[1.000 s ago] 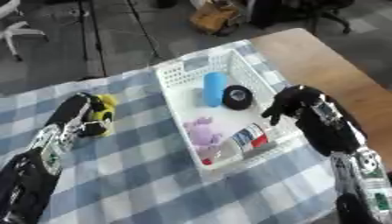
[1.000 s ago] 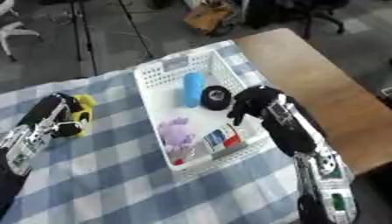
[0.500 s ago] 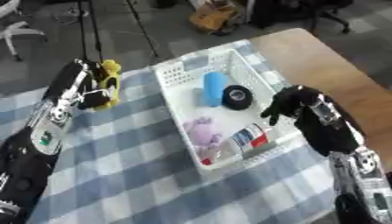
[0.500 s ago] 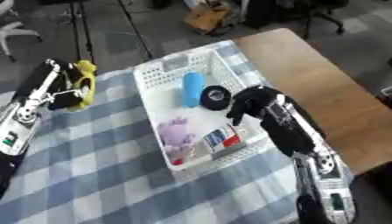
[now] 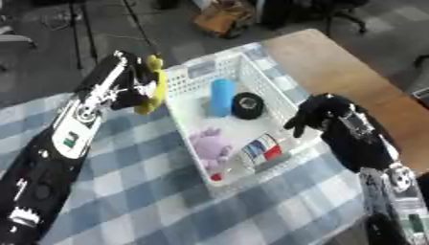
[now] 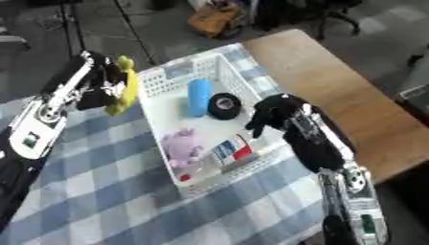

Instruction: Pick up objects on the table and place them in the box.

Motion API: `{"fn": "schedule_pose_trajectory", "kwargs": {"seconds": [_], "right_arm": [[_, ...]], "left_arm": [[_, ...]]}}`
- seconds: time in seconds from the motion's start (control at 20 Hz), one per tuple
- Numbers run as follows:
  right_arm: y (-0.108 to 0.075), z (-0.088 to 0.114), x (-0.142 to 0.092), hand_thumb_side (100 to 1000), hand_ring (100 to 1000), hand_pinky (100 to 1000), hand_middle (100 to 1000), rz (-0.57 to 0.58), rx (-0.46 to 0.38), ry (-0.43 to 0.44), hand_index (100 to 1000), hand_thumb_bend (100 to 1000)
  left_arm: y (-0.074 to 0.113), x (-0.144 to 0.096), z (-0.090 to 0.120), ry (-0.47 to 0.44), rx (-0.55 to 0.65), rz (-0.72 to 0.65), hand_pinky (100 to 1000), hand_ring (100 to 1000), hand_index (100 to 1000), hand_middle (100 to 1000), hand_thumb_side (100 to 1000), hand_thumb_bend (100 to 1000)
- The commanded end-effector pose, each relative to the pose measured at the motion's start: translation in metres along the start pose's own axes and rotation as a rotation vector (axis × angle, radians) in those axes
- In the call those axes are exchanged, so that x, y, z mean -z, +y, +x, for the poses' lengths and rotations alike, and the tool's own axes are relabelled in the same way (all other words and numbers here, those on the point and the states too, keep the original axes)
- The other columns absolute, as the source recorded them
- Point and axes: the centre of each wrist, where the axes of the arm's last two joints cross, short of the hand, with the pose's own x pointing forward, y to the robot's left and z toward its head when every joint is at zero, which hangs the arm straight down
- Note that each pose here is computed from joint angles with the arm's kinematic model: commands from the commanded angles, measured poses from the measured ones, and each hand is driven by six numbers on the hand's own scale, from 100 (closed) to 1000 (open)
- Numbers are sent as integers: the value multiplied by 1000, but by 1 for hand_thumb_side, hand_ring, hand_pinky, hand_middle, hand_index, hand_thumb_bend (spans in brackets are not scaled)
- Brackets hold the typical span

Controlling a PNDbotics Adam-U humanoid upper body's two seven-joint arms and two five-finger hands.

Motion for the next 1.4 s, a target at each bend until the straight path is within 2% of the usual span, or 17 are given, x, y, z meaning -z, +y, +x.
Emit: {"fn": "schedule_pose_trajectory", "kwargs": {"seconds": [0.05,0.45,0.5,0.55,0.6,0.65,0.7,0.75,0.8,0.85,0.9,0.95,1.0,1.15,1.2,1.25,1.4], "right_arm": [[4,11,10,786,476,628,532,15,4,-50,693,100],[8,15,13,779,446,577,487,34,28,-67,647,100],[8,15,13,776,426,563,455,30,31,-67,608,100],[8,15,13,776,422,562,448,23,34,-65,603,100],[8,15,12,775,419,561,443,16,36,-65,601,100],[8,16,13,775,419,561,443,12,38,-64,601,100],[8,16,13,774,422,566,445,10,38,-65,602,100],[8,17,13,774,422,566,445,9,39,-65,602,100],[9,17,13,773,425,574,451,10,39,-66,606,100],[9,17,12,773,425,574,451,12,38,-67,606,100],[8,17,12,777,431,582,464,13,36,-65,609,100],[8,17,11,777,431,582,464,12,33,-63,609,100],[7,16,11,778,431,584,466,11,30,-61,610,100],[3,16,8,780,430,585,466,0,11,-53,609,100],[2,16,7,778,429,586,466,-4,6,-51,606,100],[0,16,5,783,428,586,466,-13,-4,-47,606,100],[-4,16,2,790,424,586,464,-26,-24,-37,604,100]], "left_arm": [[4,5,3,-115,-47,-77,256,295,531,387,304,254],[-7,7,4,-226,-121,-210,297,316,537,403,322,298],[-6,9,6,-247,-117,-210,340,407,639,476,392,579],[-3,10,10,-273,-101,-198,369,460,684,522,422,706],[1,10,12,-290,-85,-167,395,498,723,574,435,772],[3,10,14,-298,-71,-145,395,498,723,574,435,772],[5,10,16,-306,-65,-107,473,627,803,734,502,913],[8,10,17,-314,-64,-56,473,627,803,734,502,913],[11,10,18,-320,-64,-2,523,678,814,764,578,921],[13,9,19,-324,-62,56,523,678,814,764,578,921],[17,8,19,-316,-64,124,558,704,814,774,700,825],[22,6,18,-300,-65,206,558,704,814,774,700,825],[24,3,16,-276,-59,271,573,719,808,779,748,743],[32,-15,-1,-102,-67,454,565,719,803,776,774,719],[33,-21,-5,-47,-86,492,529,700,795,762,808,673],[39,-34,-15,34,-134,558,522,696,793,758,813,665],[60,-59,-27,148,-222,661,513,694,794,757,826,647]]}}
